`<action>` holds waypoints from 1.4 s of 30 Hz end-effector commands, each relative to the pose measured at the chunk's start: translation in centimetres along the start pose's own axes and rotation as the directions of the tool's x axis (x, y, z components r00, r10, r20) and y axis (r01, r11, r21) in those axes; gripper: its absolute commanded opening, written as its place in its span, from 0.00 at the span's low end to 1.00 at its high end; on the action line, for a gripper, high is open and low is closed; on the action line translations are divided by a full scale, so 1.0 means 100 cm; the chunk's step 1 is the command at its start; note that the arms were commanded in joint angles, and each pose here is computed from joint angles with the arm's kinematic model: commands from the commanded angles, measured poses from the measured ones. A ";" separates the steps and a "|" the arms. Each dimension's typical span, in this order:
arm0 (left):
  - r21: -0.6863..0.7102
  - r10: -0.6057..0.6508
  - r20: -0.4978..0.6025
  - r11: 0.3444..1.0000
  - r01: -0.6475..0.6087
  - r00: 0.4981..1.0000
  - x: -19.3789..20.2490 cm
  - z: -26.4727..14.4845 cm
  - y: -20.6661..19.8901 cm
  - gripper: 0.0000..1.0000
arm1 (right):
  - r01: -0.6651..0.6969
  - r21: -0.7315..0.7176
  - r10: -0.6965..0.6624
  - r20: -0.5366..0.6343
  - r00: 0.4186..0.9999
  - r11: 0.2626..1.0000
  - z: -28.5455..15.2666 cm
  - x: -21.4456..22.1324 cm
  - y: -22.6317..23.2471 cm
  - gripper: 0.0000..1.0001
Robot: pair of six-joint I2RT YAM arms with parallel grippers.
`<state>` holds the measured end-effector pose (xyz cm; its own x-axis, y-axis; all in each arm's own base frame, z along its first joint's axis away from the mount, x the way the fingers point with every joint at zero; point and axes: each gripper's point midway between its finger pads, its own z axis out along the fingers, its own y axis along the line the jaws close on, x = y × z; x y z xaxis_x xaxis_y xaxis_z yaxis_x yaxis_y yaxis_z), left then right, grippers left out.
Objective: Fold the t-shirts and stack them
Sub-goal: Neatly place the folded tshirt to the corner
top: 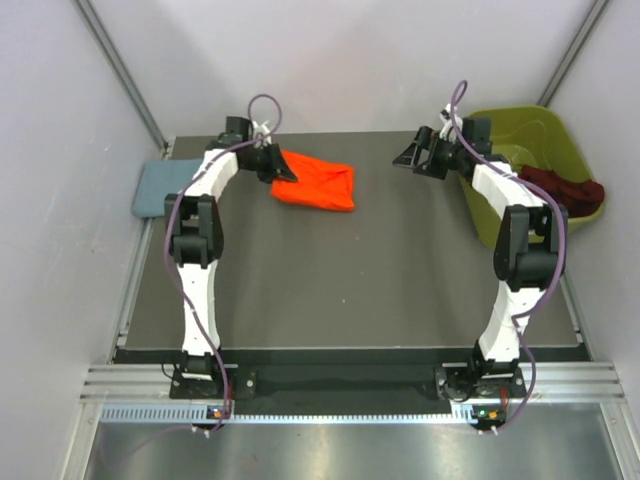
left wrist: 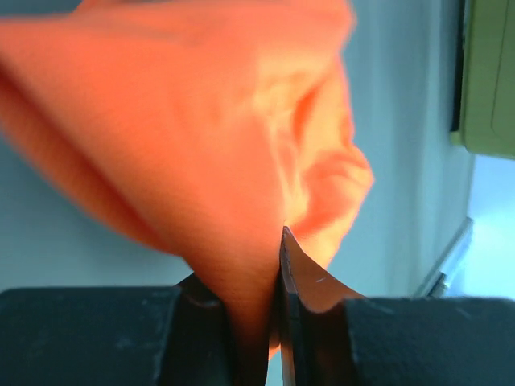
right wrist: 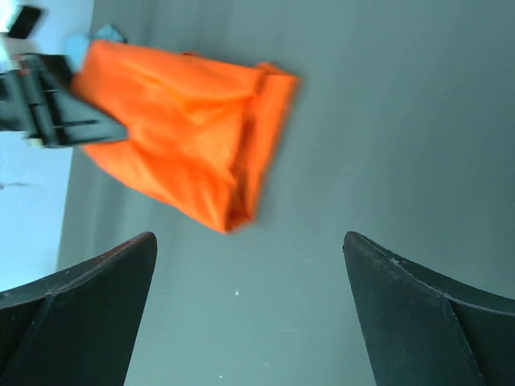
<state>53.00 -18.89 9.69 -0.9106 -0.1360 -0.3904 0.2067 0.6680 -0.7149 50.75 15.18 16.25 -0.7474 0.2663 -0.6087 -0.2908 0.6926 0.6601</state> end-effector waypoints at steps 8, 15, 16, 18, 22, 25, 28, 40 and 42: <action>-0.207 0.222 0.153 0.960 -0.189 0.963 -0.039 -0.146 -0.013 0.08 | 0.056 0.020 -0.056 0.023 0.998 0.998 -0.018 0.005 0.012 1.00; -0.335 0.244 0.156 0.925 -0.181 0.957 -0.040 -0.199 0.014 0.08 | 0.058 0.020 -0.059 0.027 0.998 0.998 -0.020 0.005 0.014 1.00; -0.355 0.264 0.154 0.914 -0.196 0.952 -0.042 -0.206 0.017 0.08 | 0.061 0.020 -0.062 0.031 0.998 0.998 -0.020 0.004 0.014 1.00; -0.389 0.261 0.150 0.902 -0.186 0.953 -0.043 -0.215 0.023 0.07 | 0.061 0.019 -0.062 0.033 0.998 0.998 -0.021 0.004 0.015 1.00; -0.441 0.280 0.189 0.881 -0.173 0.941 -0.051 -0.238 0.024 0.07 | 0.058 0.024 -0.058 0.036 0.998 0.998 -0.023 0.008 0.013 1.00; -0.484 0.304 0.186 0.856 -0.182 0.934 -0.051 -0.250 0.025 0.07 | 0.057 0.022 -0.058 0.034 0.998 0.998 -0.023 0.010 0.014 1.00; -0.527 0.320 0.186 0.830 -0.180 0.929 -0.052 -0.261 0.028 0.07 | 0.057 0.021 -0.057 0.032 0.998 0.998 -0.023 0.011 0.014 1.00; -0.736 0.421 0.153 0.653 -0.182 0.894 -0.082 -0.299 0.055 0.07 | 0.046 0.013 -0.047 0.027 0.999 0.999 -0.019 0.018 0.015 1.00; -0.759 0.421 0.145 0.627 -0.172 0.895 -0.083 -0.302 0.061 0.07 | 0.046 0.014 -0.046 0.028 0.999 0.999 -0.020 0.018 0.015 1.00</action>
<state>50.38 6.45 23.92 -0.7194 0.0121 -0.6945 0.0554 0.9977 -0.0400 47.36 14.77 13.09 -0.7860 0.2590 -0.5613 -0.2285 0.7219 0.6532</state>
